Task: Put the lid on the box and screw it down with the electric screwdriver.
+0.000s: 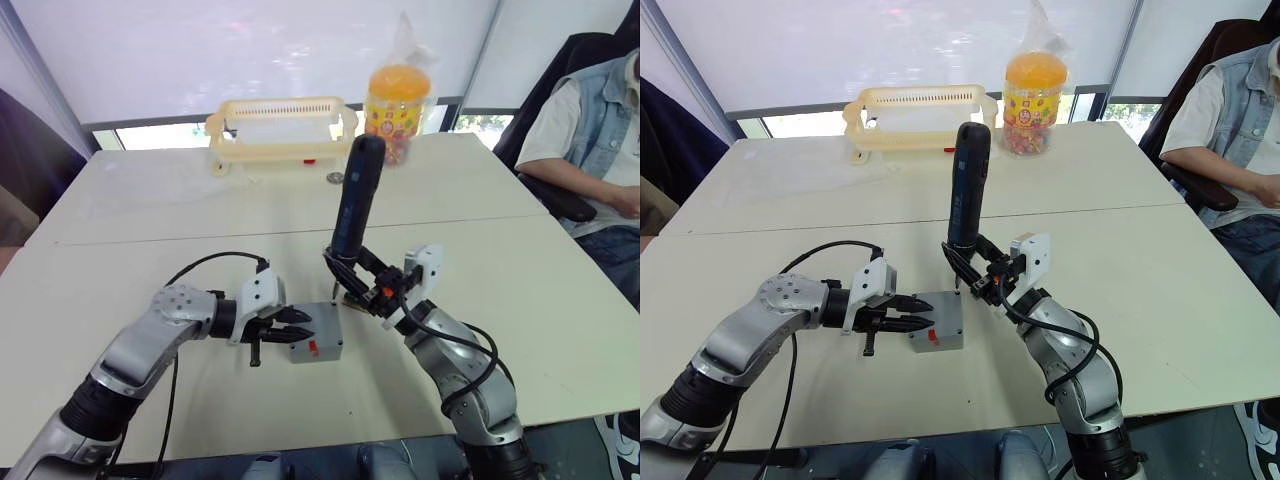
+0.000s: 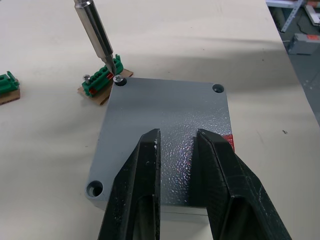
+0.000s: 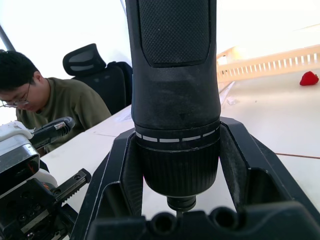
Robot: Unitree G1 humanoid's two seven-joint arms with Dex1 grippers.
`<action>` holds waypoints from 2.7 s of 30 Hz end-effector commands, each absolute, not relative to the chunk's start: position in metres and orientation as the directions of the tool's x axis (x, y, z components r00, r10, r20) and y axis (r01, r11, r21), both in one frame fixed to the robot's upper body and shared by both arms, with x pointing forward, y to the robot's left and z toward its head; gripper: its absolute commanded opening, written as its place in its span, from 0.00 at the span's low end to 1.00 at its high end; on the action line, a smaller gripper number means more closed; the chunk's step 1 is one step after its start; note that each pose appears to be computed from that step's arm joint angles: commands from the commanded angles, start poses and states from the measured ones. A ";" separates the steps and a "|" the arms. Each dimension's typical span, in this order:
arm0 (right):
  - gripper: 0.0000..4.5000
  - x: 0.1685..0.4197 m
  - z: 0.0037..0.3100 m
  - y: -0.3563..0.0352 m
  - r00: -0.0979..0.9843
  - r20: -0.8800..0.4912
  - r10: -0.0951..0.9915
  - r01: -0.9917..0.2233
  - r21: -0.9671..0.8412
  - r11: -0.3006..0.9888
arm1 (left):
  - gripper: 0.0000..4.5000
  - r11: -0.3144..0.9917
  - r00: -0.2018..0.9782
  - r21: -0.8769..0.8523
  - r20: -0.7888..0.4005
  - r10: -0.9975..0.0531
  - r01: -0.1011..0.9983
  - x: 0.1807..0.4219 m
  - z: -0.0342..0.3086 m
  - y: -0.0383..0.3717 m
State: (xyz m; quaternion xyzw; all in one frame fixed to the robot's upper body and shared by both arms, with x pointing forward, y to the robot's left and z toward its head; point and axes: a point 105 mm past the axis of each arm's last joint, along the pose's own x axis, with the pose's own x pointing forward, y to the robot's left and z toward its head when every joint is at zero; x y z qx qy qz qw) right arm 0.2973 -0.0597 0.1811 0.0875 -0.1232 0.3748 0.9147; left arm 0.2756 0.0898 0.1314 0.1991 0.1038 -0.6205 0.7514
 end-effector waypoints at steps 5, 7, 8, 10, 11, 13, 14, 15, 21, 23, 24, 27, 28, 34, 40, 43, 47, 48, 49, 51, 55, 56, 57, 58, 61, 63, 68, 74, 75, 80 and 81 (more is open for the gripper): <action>0.38 0.292 0.195 -0.061 0.661 0.350 0.664 -0.716 0.027 0.698 | 0.25 0.161 0.194 0.112 -0.461 -0.866 0.981 0.273 0.113 0.091; 0.38 0.292 0.193 -0.061 0.662 0.346 0.665 -0.715 0.027 0.699 | 0.25 0.161 0.195 0.113 -0.461 -0.866 0.981 0.273 0.113 0.091; 0.38 0.293 0.192 -0.061 0.665 0.344 0.663 -0.713 0.028 0.701 | 0.25 0.162 0.196 0.114 -0.461 -0.865 0.980 0.273 0.113 0.091; 0.38 0.294 0.189 -0.061 0.669 0.339 0.661 -0.709 0.024 0.705 | 0.25 0.163 0.197 0.114 -0.460 -0.866 0.980 0.273 0.113 0.091; 0.38 0.294 0.188 -0.060 0.670 0.338 0.661 -0.707 0.021 0.706 | 0.25 0.163 0.198 0.114 -0.461 -0.865 0.980 0.273 0.114 0.091; 0.38 0.295 0.186 -0.059 0.671 0.332 0.663 -0.706 0.012 0.708 | 0.25 0.164 0.198 0.114 -0.460 -0.866 0.980 0.273 0.114 0.091; 0.38 0.294 0.185 -0.059 0.669 0.328 0.668 -0.708 0.004 0.707 | 0.25 0.164 0.199 0.115 -0.460 -0.865 0.980 0.273 0.114 0.091; 0.38 0.294 0.183 -0.058 0.666 0.321 0.673 -0.710 -0.006 0.705 | 0.25 0.164 0.199 0.115 -0.460 -0.865 0.980 0.273 0.115 0.091; 0.38 0.291 0.169 -0.052 0.654 0.265 0.709 -0.722 -0.062 0.689 | 0.25 0.160 0.191 0.107 -0.470 -0.862 0.981 0.272 0.113 0.091; 0.38 0.292 0.165 -0.052 0.658 0.252 0.710 -0.720 -0.066 0.690 | 0.25 0.156 0.188 0.106 -0.481 -0.856 0.982 0.272 0.111 0.092; 0.38 0.292 0.163 -0.052 0.658 0.245 0.712 -0.721 -0.068 0.690 | 0.25 0.156 0.187 0.105 -0.488 -0.853 0.982 0.272 0.109 0.092; 0.38 0.295 0.159 -0.054 0.672 0.234 0.702 -0.708 -0.075 0.702 | 0.25 0.155 0.188 0.107 -0.497 -0.847 0.982 0.272 0.106 0.093; 0.38 0.295 0.158 -0.054 0.674 0.234 0.701 -0.706 -0.077 0.704 | 0.25 0.155 0.188 0.107 -0.497 -0.847 0.982 0.272 0.106 0.093; 0.38 0.301 0.155 -0.058 0.691 0.241 0.682 -0.679 -0.106 0.726 | 0.25 0.156 0.188 0.105 -0.492 -0.850 0.982 0.271 0.107 0.092; 0.38 0.299 0.148 -0.056 0.687 0.225 0.690 -0.687 -0.107 0.719 | 0.25 0.156 0.186 0.101 -0.492 -0.851 0.982 0.271 0.108 0.092; 0.38 0.298 0.146 -0.056 0.688 0.220 0.691 -0.688 -0.106 0.718 | 0.25 0.158 0.186 0.099 -0.494 -0.849 0.982 0.271 0.108 0.093; 0.38 0.300 0.141 -0.056 0.695 0.210 0.688 -0.686 -0.094 0.721 | 0.25 0.159 0.190 0.106 -0.496 -0.847 0.982 0.272 0.108 0.093; 0.38 0.300 0.141 -0.056 0.696 0.208 0.687 -0.686 -0.091 0.722 | 0.25 0.158 0.193 0.112 -0.498 -0.845 0.981 0.272 0.108 0.093; 0.38 0.301 0.140 -0.056 0.698 0.206 0.686 -0.685 -0.086 0.723 | 0.25 0.156 0.194 0.117 -0.500 -0.844 0.981 0.272 0.108 0.093; 0.38 0.302 0.138 -0.057 0.701 0.202 0.684 -0.685 -0.075 0.724 | 0.25 0.153 0.194 0.121 -0.500 -0.844 0.981 0.272 0.109 0.092; 0.38 0.300 0.130 -0.057 0.701 0.177 0.691 -0.694 -0.055 0.718 | 0.25 0.156 0.198 0.125 -0.498 -0.844 0.980 0.273 0.110 0.093; 0.38 0.300 0.128 -0.057 0.701 0.174 0.692 -0.695 -0.053 0.717 | 0.25 0.157 0.199 0.125 -0.498 -0.844 0.980 0.273 0.110 0.093; 0.38 0.300 0.127 -0.057 0.702 0.170 0.692 -0.694 -0.055 0.718 | 0.25 0.158 0.200 0.125 -0.498 -0.844 0.979 0.273 0.110 0.093; 0.38 0.300 0.127 -0.057 0.703 0.169 0.691 -0.693 -0.056 0.718 | 0.25 0.159 0.201 0.125 -0.498 -0.844 0.979 0.273 0.110 0.093; 0.38 0.300 0.124 -0.057 0.701 0.160 0.694 -0.695 -0.063 0.716 | 0.25 0.161 0.202 0.126 -0.498 -0.843 0.979 0.273 0.110 0.093; 0.38 0.299 0.120 -0.056 0.690 0.141 0.710 -0.708 -0.072 0.703 | 0.25 0.161 0.203 0.126 -0.498 -0.843 0.979 0.274 0.110 0.093; 0.38 0.298 0.116 -0.056 0.690 0.126 0.713 -0.710 -0.073 0.700 | 0.25 0.164 0.206 0.127 -0.496 -0.844 0.978 0.274 0.110 0.093; 0.38 0.300 0.107 -0.060 0.700 0.100 0.707 -0.705 -0.065 0.707 | 0.25 0.170 0.211 0.128 -0.491 -0.845 0.977 0.275 0.111 0.093; 0.38 0.300 0.106 -0.060 0.700 0.097 0.707 -0.705 -0.063 0.706 | 0.25 0.171 0.212 0.129 -0.491 -0.845 0.977 0.276 0.111 0.093; 0.38 0.299 0.100 -0.061 0.704 0.075 0.706 -0.704 -0.056 0.708 | 0.25 0.172 0.216 0.133 -0.492 -0.844 0.976 0.276 0.110 0.094; 0.38 0.300 0.099 -0.061 0.705 0.071 0.706 -0.703 -0.057 0.709 | 0.25 0.173 0.217 0.133 -0.491 -0.844 0.976 0.276 0.110 0.094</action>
